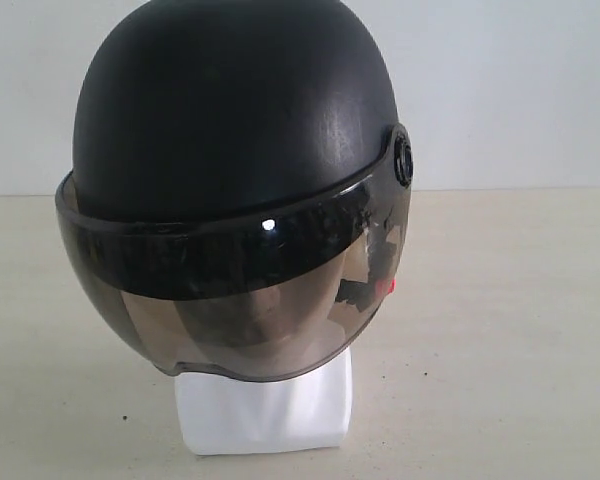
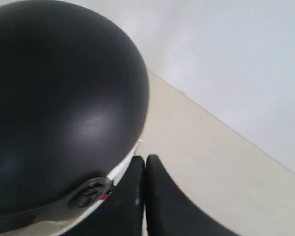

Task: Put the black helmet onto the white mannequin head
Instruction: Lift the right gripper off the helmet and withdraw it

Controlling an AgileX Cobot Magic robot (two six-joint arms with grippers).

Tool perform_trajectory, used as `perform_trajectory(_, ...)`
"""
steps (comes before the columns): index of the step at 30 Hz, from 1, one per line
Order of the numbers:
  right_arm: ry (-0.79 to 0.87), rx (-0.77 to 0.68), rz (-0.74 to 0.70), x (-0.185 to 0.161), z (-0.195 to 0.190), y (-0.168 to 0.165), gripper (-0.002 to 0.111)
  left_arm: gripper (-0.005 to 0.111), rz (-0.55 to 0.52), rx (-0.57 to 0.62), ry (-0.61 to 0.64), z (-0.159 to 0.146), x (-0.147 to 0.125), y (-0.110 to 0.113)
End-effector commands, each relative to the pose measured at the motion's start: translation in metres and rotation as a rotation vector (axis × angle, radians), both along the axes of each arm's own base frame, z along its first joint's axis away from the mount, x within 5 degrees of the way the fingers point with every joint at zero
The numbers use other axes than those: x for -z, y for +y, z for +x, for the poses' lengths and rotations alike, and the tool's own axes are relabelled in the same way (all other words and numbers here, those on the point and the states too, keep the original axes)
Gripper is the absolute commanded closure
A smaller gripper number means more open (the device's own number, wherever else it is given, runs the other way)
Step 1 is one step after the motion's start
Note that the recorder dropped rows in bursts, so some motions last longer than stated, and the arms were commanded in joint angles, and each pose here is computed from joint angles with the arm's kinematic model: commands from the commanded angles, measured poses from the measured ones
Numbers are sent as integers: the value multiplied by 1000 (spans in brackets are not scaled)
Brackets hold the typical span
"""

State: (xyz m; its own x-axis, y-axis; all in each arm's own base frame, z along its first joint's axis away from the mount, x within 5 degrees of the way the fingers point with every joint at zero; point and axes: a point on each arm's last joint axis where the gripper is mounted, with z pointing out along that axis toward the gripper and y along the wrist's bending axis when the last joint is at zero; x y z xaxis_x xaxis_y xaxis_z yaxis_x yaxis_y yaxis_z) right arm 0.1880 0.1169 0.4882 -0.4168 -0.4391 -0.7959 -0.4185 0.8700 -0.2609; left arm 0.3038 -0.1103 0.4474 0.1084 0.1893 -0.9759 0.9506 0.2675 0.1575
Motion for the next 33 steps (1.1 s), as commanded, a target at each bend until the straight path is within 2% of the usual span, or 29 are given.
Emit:
perform_trajectory(1, 3, 98, -49, -1, -1, -13, 108, 102, 85, -105, 7, -18, -12, 14)
perform_trajectory(4, -19, 96, -29, -5, -7, -17, 108, 102, 164, -214, -14, -35, -23, 22)
perform_trajectory(7, -43, 93, -30, -3, -12, -22, 108, 102, 178, -261, -47, -53, -32, 26)
perform_trajectory(13, -131, 159, 50, 21, -30, -43, 108, 102, 216, -420, -15, -74, -28, 38)
perform_trajectory(20, -280, 163, 206, 55, -66, -73, 108, 102, 130, -560, -34, -121, -28, 47)
perform_trajectory(25, -366, 65, 269, 89, -91, -85, 108, 102, 76, -648, -93, -156, -14, 55)
perform_trajectory(33, -500, -129, 332, 144, -119, -89, 108, 102, -7, -782, -173, -213, 34, 68)
